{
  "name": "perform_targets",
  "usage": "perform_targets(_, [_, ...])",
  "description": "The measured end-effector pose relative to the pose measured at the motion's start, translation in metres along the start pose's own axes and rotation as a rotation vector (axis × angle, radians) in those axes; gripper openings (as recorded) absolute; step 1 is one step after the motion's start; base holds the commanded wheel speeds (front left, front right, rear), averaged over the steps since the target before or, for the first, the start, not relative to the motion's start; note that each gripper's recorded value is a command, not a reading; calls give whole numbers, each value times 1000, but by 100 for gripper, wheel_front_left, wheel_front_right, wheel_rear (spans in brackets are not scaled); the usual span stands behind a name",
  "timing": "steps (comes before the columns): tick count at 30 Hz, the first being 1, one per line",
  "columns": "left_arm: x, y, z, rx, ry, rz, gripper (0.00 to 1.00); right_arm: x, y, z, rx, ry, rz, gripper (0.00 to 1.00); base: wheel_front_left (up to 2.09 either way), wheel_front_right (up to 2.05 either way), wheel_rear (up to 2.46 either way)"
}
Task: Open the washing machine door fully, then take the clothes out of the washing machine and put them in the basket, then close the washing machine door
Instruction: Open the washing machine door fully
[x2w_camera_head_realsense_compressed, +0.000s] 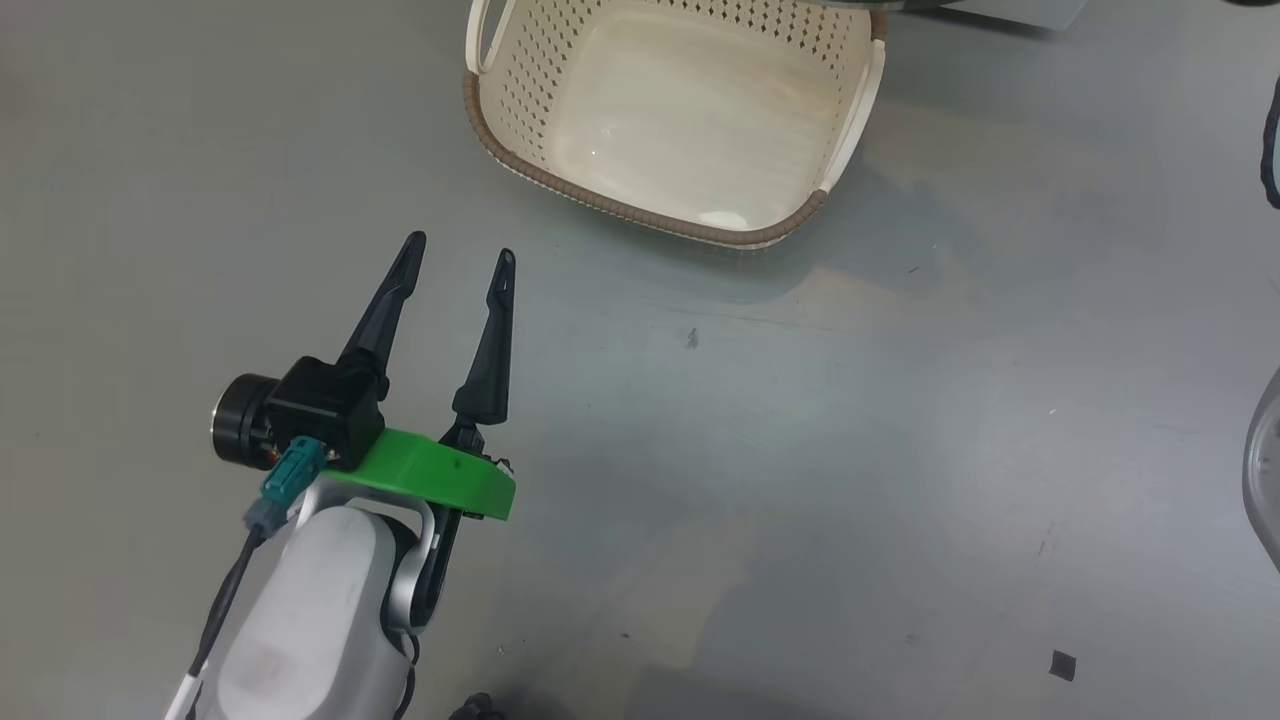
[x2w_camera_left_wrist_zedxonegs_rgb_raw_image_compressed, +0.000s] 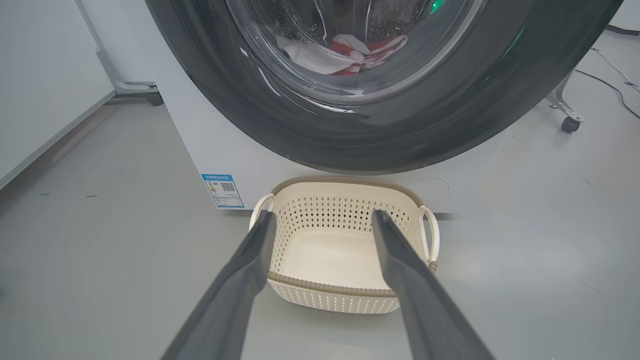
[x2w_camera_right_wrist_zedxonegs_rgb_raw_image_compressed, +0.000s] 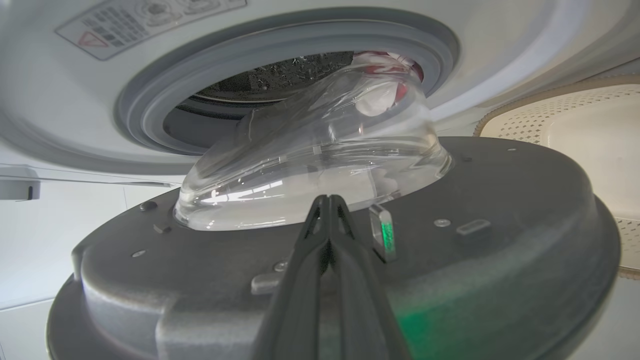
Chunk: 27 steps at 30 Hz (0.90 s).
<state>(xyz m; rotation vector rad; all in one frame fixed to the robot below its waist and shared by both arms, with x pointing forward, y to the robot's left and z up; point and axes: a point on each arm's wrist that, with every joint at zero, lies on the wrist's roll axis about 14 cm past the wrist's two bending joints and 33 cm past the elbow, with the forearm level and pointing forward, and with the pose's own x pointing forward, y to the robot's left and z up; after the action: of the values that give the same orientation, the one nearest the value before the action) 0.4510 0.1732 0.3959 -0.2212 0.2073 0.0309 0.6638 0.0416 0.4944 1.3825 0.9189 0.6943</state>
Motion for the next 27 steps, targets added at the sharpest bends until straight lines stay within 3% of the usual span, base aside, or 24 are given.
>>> perform_targets(27, [-14,-9,28,13,-70,-17,100,-21,2,-48,5,82,-56,0,0,0,0])
